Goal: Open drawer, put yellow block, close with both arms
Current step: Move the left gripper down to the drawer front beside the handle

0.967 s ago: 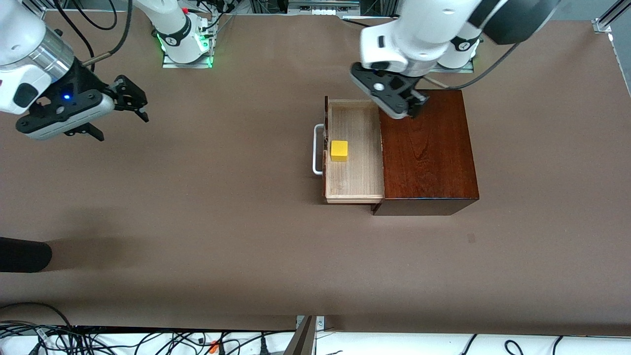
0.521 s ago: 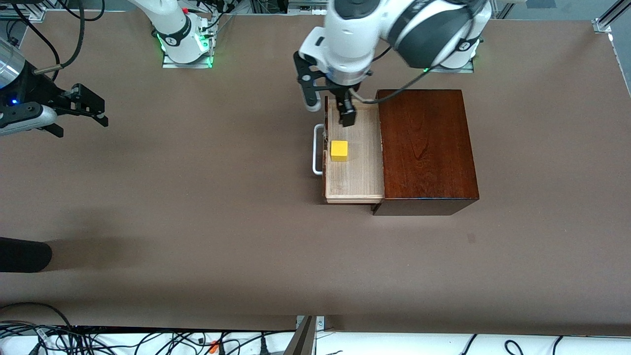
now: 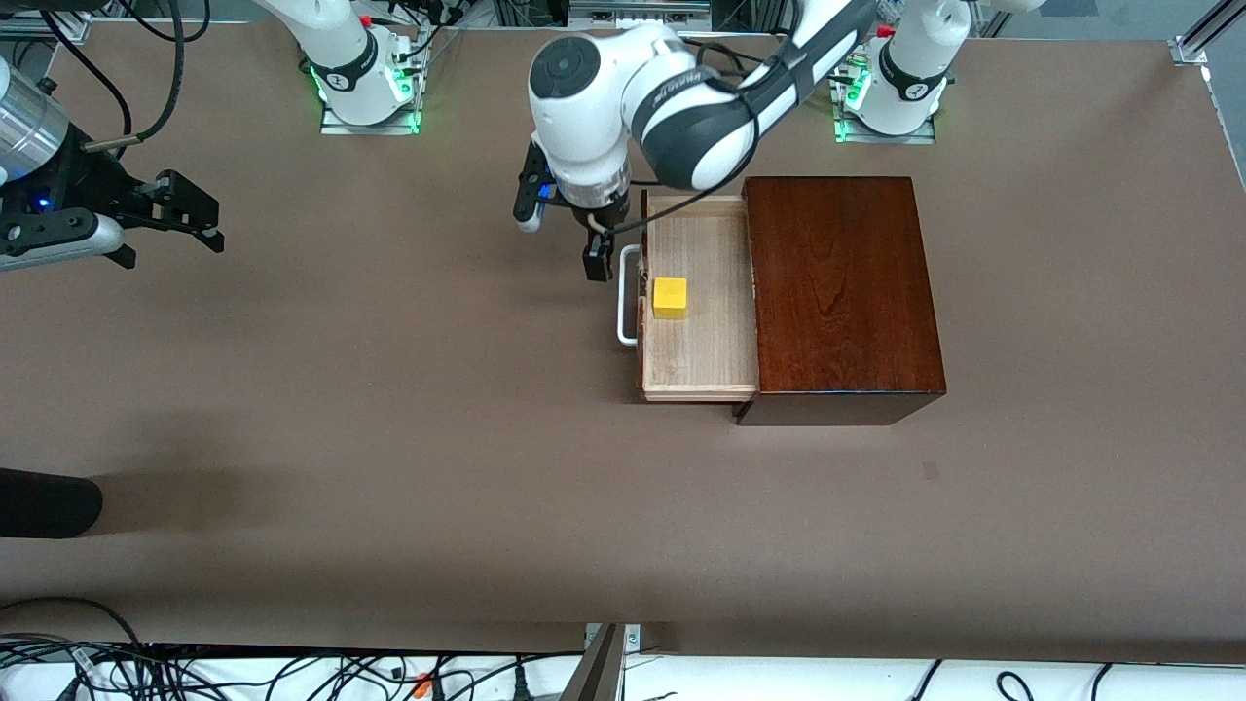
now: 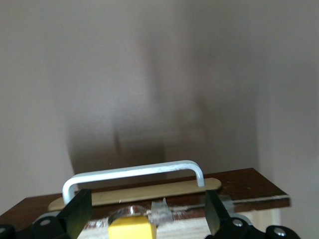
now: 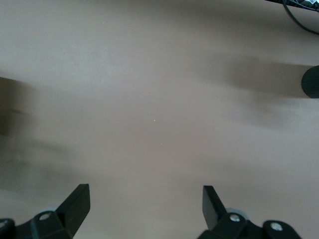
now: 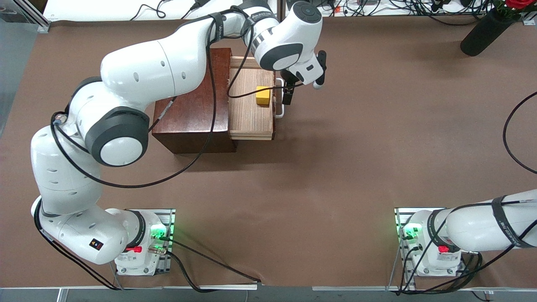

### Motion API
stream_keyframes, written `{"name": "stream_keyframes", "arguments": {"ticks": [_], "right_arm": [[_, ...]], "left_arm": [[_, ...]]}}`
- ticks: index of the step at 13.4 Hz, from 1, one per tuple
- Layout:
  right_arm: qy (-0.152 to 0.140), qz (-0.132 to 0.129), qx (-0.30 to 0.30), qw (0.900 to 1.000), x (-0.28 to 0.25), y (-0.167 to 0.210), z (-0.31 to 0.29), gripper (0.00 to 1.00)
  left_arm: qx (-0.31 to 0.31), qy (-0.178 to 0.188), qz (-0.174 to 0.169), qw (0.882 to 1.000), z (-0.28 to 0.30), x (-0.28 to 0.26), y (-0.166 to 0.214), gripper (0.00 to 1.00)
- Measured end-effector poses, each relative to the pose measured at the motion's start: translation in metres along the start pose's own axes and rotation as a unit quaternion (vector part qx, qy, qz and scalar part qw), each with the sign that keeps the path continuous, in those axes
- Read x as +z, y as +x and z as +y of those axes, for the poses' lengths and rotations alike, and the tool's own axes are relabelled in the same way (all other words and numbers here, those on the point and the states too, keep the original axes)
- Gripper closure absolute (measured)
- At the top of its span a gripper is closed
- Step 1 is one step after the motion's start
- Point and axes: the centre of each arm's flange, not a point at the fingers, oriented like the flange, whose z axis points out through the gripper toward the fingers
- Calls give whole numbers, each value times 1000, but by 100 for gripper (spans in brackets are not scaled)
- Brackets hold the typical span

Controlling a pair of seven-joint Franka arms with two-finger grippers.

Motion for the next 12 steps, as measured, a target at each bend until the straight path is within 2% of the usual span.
{"name": "stream_keyframes", "arguments": {"ticks": [6,12], "right_arm": [[-1,2,4,1000,-4,-1,5,0],[0,-5,2,1000,-3,-2,2,0]], "left_arm": [[7,-2,-17,1000,-12,43,0,0],[-5,-1,-18,1000,-14,46,0,0]]}}
